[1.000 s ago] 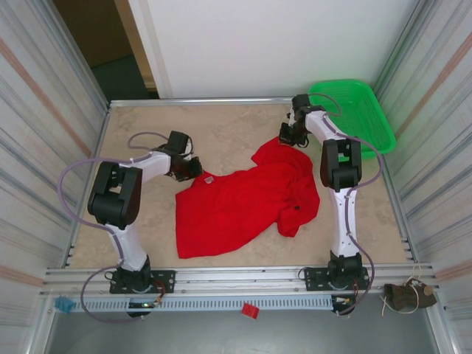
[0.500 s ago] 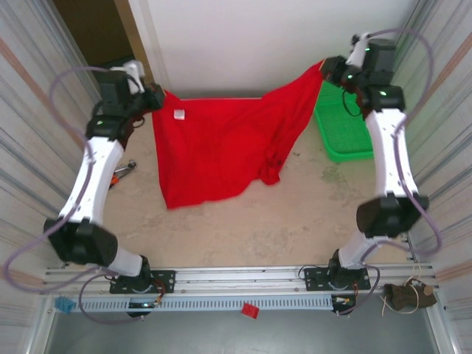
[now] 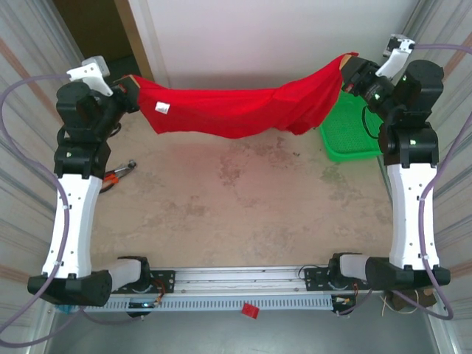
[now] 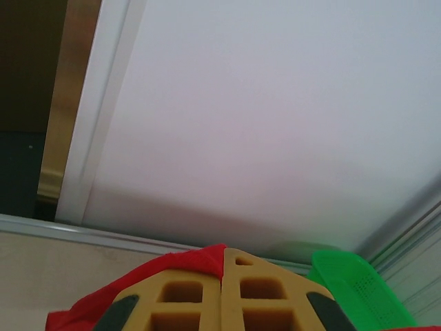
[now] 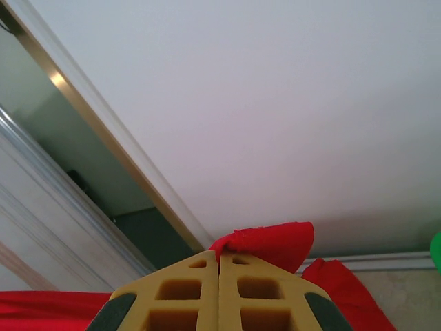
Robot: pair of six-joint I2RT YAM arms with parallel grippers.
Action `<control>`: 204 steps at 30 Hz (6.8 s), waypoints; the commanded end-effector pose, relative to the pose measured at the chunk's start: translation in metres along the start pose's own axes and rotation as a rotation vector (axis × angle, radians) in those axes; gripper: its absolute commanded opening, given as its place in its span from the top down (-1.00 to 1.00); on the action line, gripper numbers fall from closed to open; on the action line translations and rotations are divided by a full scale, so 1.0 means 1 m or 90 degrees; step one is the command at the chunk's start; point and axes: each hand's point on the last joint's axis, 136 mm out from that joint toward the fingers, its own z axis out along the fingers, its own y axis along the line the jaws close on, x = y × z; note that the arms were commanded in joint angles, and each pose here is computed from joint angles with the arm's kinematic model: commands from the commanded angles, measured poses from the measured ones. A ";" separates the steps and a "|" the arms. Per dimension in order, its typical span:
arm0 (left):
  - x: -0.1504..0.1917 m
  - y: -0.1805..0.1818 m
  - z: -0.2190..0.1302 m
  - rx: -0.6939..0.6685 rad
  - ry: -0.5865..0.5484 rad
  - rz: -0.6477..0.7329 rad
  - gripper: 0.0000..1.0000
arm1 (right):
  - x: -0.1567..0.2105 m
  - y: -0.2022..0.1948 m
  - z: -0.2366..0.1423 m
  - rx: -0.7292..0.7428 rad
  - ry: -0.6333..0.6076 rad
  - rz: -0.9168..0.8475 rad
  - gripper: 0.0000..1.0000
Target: Fold the inside-out t-shirt
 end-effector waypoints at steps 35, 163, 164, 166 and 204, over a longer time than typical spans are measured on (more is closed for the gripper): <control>0.251 0.227 0.204 -0.311 0.360 0.011 1.00 | 0.322 -0.204 0.311 0.159 0.396 0.043 -0.23; 0.511 -0.025 -0.099 0.179 0.737 0.491 -0.34 | 0.405 -0.163 -0.060 0.367 0.468 0.308 -0.98; 0.513 -0.024 -0.099 0.178 0.739 0.491 -0.33 | 0.406 -0.163 -0.060 0.365 0.470 0.310 -0.98; 0.518 -0.023 -0.098 0.178 0.744 0.492 -0.29 | 0.406 -0.161 -0.060 0.358 0.472 0.315 -0.98; 0.494 -0.057 -0.080 0.195 0.718 0.455 0.26 | 0.463 -0.076 -0.068 0.224 0.532 0.253 -0.63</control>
